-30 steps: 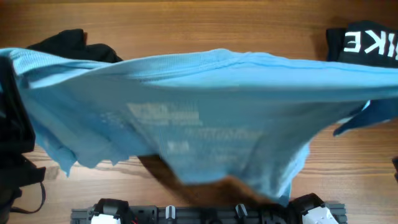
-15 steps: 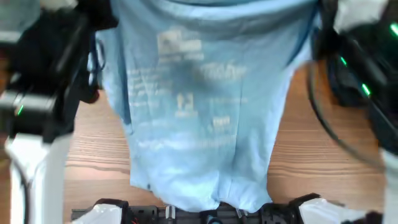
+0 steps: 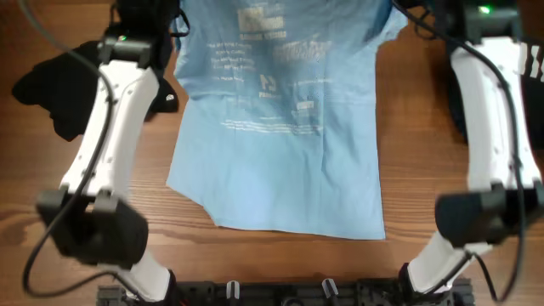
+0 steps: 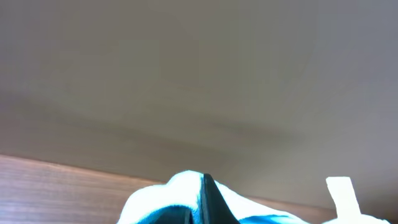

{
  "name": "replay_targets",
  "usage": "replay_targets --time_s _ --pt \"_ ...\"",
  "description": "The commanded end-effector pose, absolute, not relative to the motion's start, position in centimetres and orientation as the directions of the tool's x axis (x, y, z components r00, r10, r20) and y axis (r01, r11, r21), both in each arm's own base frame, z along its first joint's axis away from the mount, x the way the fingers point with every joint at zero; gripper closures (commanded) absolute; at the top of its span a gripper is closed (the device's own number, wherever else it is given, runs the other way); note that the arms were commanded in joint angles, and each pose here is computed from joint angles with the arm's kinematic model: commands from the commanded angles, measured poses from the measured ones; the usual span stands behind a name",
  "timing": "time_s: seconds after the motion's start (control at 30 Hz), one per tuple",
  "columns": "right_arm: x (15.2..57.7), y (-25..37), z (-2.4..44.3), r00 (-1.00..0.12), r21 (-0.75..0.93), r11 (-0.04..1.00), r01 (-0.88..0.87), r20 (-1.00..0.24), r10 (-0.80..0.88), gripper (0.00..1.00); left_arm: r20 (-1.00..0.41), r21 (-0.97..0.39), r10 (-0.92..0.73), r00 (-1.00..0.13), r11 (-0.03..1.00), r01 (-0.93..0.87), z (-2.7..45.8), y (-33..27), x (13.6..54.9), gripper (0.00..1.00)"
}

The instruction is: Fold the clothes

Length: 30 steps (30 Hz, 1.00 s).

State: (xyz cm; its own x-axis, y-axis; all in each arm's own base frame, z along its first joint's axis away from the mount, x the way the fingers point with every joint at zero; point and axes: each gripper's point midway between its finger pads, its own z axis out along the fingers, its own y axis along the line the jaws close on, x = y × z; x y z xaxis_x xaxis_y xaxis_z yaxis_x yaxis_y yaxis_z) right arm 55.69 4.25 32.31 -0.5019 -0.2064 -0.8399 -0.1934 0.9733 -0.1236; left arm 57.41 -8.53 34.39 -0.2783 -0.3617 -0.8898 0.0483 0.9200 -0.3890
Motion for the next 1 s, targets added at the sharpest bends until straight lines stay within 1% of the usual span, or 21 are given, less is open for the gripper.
replay_targets --time_s 0.0,0.03,0.13,0.17,0.2,0.23,0.27,0.3,0.33,0.37,0.4,0.47,0.57,0.7,0.73,0.77,0.83,0.9,0.97 --pt "59.2 4.2 25.9 -0.565 -0.086 0.977 -0.197 -0.805 -0.185 0.96 -0.89 -0.353 -0.335 -0.309 0.936 0.003 29.1 -8.4 60.4 0.96" --pt "60.3 4.3 23.7 -0.579 -0.081 0.976 -0.201 -0.794 -0.185 0.96 -0.887 -0.351 -0.331 -0.322 0.936 0.002 27.1 -8.8 61.4 0.96" --pt "62.1 4.4 18.9 -0.611 -0.072 0.977 -0.202 -0.77 -0.183 0.96 -0.884 -0.35 -0.327 -0.334 0.937 0.009 23.6 -9.8 63.1 0.95" --pt "62.7 4.4 17.6 -0.617 -0.07 0.977 -0.202 -0.765 -0.183 0.96 -0.885 -0.35 -0.326 -0.332 0.937 0.013 22.8 -10.0 63.5 0.93" --pt "63.2 4.5 16.3 -0.622 -0.065 0.978 -0.198 -0.763 -0.177 0.96 -0.886 -0.35 -0.326 -0.329 0.937 0.017 21.9 -10.3 64.0 0.9" --pt "63.6 4.4 15.5 -0.623 -0.058 0.98 -0.189 -0.764 -0.166 0.9 -0.888 -0.35 -0.325 -0.326 0.936 0.019 21.3 -10.5 64.3 0.76" --pt "64.0 4.3 15.0 -0.623 -0.052 0.983 -0.174 -0.767 -0.15 0.73 -0.889 -0.348 -0.325 -0.324 0.937 0.014 20.7 -10.6 64.5 0.62" --pt "64.5 3.9 14.6 -0.621 -0.03 0.99 -0.137 -0.776 -0.109 0.25 -0.89 -0.344 -0.325 -0.319 0.939 0.002 20.3 -10.5 64.7 0.52" --pt "64.8 3.5 14.6 -0.615 -0.009 0.994 -0.11 -0.785 -0.075 0.0 -0.89 -0.339 -0.324 -0.321 0.941 -0.01 19.9 -10.3 64.8 0.3" --pt "65.1 3.0 15.0 -0.603 0.014 0.996 -0.087 -0.797 -0.042 0.0 -0.889 -0.333 -0.324 -0.325 0.942 -0.027 19.7 -9.9 64.8 0.04" --pt "65.3 2.5 15.3 -0.594 0.019 0.997 -0.079 -0.804 -0.032 0.0 -0.887 -0.327 -0.32 -0.332 0.944 -0.036 19.4 -9.5 64.7 0.0" --pt "65.2 1.7 16.3 -0.584 0.026 0.997 -0.075 -0.811 -0.023 0.0 -0.889 -0.307 -0.303 -0.344 0.951 -0.042 19.2 -8.9 64.6 0.0" --pt "64.1 0.6 18.2 -0.595 0.048 0.996 -0.077 -0.803 -0.007 0.0 -0.876 -0.277 -0.28 -0.392 0.959 -0.066 18.8 -7.7 63.8 0.0" --pt "59.8 2.0 21.1 -0.669 0.14 0.978 -0.152 -0.744 0.003 0.0 -0.824 -0.222 -0.237 -0.515 0.971 -0.091 19.0 -6.9 60.7 0.0" --pt "58.5 2.7 21.5 -0.694 0.174 0.969 -0.174 -0.72 0.004 0.0 -0.802 -0.215 -0.231 -0.551 0.972 -0.095 19.0 -7.0 59.6 0.0" --pt "56.5 3.9 22.2 -0.728 0.229 0.951 -0.209 -0.685 0.005 0.0 -0.757 -0.201 -0.219 -0.615 0.975 -0.1 19.0 -7.2 57.5 0.0" --pt "53.5 5.3 22.8 -0.784 0.309 0.921 -0.236 -0.621 0.007 0.0 -0.682 -0.187 -0.203 -0.703 0.977 -0.1 18.7 -7.4 54.4 0.0" --pt "50.9 5.8 22.7 -0.837 0.352 0.91 -0.219 -0.546 0.01 0.0 -0.58 -0.152 -0.186 -0.793 0.981 -0.119 18.1 -7.2 50.5 0.0" --pt "48.2 5.8 21.9 -0.899 0.387 0.909 -0.156 -0.437 0.032 0.0 -0.468 -0.133 -0.197 -0.862 0.979 -0.151 17.0 -7.1 47.2 0.01"
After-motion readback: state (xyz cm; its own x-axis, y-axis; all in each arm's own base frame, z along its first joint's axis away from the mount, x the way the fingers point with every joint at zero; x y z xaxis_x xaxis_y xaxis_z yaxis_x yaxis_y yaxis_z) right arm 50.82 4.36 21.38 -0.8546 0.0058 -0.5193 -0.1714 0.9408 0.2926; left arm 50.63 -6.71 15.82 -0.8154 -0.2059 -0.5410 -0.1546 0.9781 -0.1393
